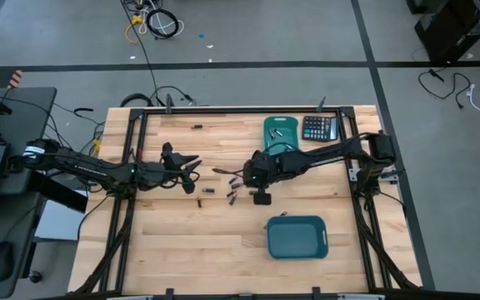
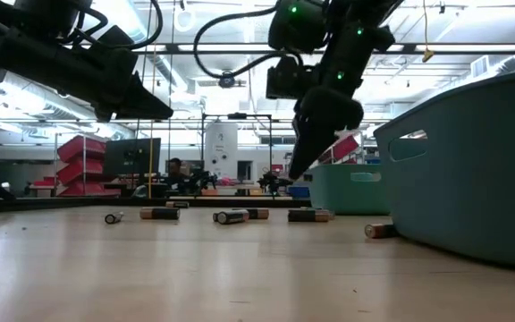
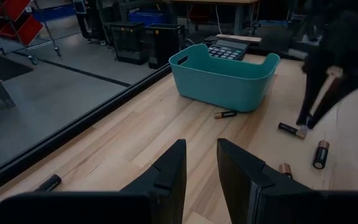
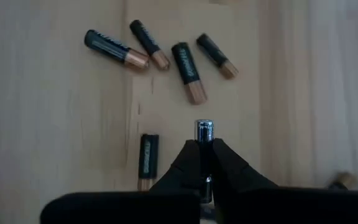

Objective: Sort batteries
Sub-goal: Put the silver battery into the green bin

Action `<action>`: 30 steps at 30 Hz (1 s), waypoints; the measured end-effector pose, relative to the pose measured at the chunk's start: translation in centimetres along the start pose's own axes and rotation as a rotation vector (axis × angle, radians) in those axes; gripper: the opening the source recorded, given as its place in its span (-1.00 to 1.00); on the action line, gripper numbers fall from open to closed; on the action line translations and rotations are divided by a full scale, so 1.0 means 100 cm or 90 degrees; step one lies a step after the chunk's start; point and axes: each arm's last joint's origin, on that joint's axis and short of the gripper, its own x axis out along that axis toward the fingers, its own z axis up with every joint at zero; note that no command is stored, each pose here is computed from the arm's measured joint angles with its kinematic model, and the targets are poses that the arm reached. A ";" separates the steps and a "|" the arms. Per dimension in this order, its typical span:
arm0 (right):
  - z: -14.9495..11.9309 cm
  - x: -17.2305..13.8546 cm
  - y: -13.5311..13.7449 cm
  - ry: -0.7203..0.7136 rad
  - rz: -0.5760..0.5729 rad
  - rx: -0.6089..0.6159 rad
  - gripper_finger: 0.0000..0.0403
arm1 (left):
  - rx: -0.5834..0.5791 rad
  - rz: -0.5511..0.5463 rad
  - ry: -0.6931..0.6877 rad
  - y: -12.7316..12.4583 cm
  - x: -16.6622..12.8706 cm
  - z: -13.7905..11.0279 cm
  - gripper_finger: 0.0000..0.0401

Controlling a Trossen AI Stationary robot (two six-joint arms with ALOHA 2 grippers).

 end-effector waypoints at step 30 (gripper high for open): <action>-0.073 -0.089 -0.189 0.054 -0.124 0.353 -0.97 | -0.002 -0.001 -0.003 0.000 0.000 0.001 -0.54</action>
